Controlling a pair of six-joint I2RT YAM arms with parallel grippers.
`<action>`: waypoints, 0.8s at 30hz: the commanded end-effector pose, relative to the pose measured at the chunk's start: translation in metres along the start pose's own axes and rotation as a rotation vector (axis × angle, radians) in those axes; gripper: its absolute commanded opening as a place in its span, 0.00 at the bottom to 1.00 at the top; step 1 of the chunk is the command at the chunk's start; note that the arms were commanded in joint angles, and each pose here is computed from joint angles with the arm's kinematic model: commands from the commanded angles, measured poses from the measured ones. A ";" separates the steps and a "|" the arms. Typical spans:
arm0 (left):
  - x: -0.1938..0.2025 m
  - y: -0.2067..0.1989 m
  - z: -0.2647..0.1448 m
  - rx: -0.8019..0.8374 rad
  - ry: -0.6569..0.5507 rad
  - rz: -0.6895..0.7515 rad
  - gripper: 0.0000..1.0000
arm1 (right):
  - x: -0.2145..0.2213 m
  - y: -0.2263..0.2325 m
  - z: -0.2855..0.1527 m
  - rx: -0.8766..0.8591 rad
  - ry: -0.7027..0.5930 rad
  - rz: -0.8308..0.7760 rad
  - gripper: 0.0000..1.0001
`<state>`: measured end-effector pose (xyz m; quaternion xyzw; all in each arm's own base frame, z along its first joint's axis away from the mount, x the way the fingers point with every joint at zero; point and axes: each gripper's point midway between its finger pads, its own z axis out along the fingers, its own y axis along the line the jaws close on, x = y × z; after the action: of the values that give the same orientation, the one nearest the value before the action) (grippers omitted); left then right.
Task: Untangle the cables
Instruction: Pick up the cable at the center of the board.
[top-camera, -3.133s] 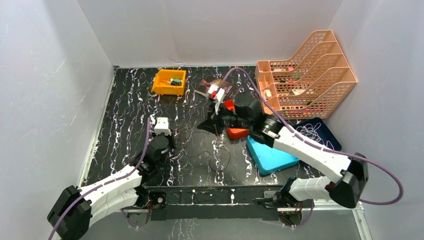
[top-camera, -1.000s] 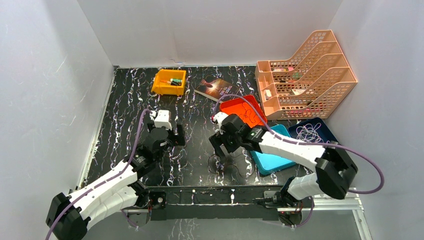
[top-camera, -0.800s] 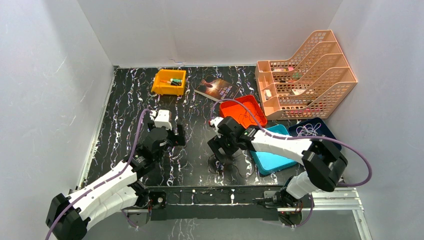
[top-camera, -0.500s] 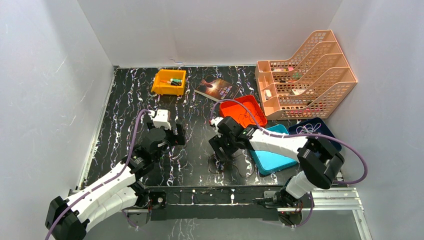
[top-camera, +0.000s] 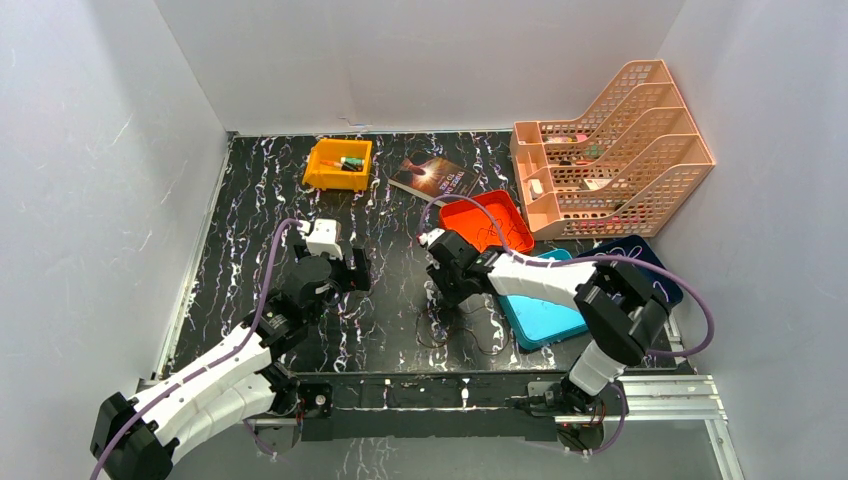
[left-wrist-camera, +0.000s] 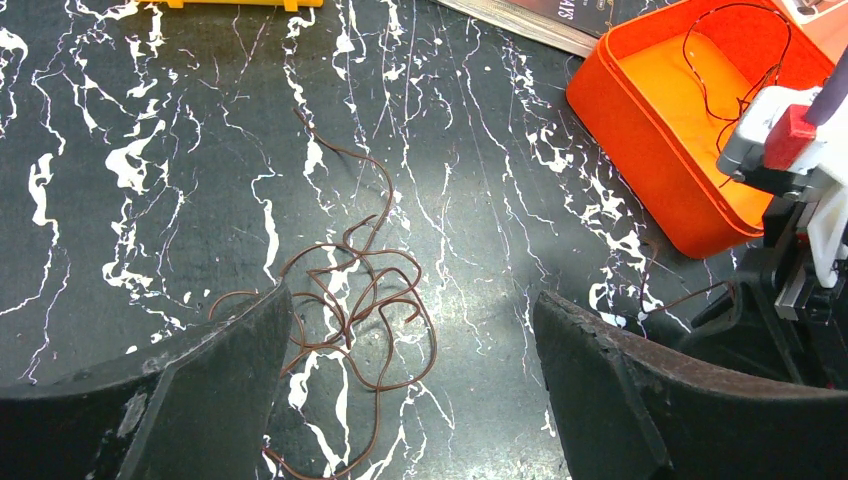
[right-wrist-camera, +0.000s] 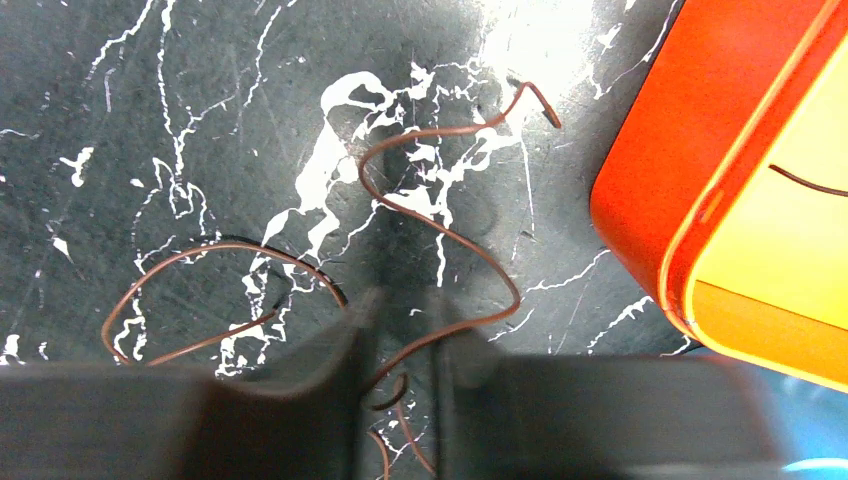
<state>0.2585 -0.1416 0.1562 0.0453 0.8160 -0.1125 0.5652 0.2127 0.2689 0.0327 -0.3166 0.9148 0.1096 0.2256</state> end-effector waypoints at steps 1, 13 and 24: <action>-0.010 0.003 -0.002 -0.011 -0.032 -0.008 0.89 | -0.029 -0.004 -0.010 0.031 -0.067 -0.017 0.21; -0.007 0.003 -0.003 -0.011 -0.026 -0.014 0.89 | -0.037 0.043 -0.091 -0.284 -0.145 -0.174 0.03; -0.005 0.003 0.000 -0.013 -0.019 -0.011 0.89 | 0.009 0.089 -0.094 -0.520 -0.029 -0.287 0.19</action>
<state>0.2584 -0.1412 0.1577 0.0431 0.8146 -0.1135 0.5671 0.1436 0.2887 0.1178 -0.4587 0.8247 0.2660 0.1965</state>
